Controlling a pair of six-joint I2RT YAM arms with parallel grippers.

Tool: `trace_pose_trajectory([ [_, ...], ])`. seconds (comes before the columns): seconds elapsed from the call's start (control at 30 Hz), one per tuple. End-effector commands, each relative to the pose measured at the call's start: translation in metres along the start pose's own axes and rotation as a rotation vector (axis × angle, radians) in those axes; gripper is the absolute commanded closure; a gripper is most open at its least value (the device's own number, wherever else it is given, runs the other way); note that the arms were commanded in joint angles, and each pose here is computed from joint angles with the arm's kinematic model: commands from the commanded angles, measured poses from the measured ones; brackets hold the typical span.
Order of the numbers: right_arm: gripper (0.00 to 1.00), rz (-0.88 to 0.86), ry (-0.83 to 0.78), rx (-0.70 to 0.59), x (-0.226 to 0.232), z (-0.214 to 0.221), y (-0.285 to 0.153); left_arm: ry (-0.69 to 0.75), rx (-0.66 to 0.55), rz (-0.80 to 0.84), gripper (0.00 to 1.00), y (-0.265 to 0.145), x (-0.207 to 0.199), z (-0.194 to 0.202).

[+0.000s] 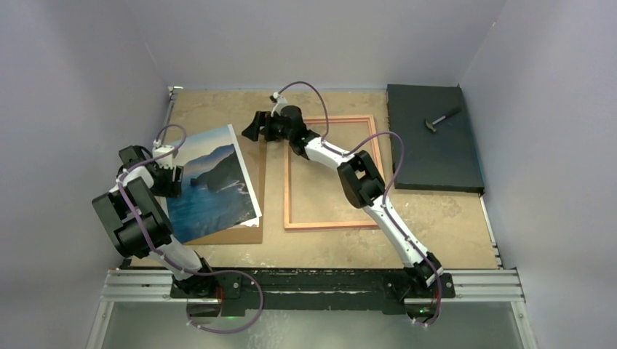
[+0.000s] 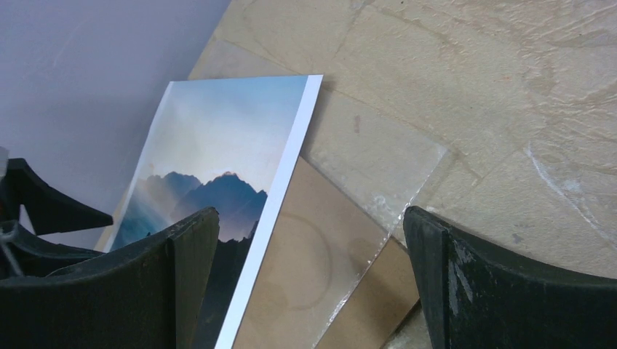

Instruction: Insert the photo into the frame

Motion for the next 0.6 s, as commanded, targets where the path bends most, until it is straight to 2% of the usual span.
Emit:
trace_pose_trajectory([
  [0.0, 0.01, -0.138, 0.034, -0.018, 0.03, -0.012, -0.002, 0.02, 0.098, 0.02, 0.35, 0.01, -0.008, 0.028],
  [0.37, 0.01, -0.278, 0.002, -0.055, 0.05, -0.023, -0.01, 0.043, 0.098, 0.007, 0.36, 0.012, -0.007, 0.032],
  [0.57, 0.04, -0.388, 0.08, -0.06, 0.068, -0.021, -0.028, 0.049, 0.102, 0.005, 0.37, 0.013, -0.007, 0.034],
])
Point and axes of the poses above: each gripper's point midway between its finger pads, its own y axis out along the fingers, its own x axis along the line the jaws close on, z = x × y, the point moved 6 cm from there along -y, back along the fingers, and after that the axes turned 12 degrees about -y, right-handed, at the moved point
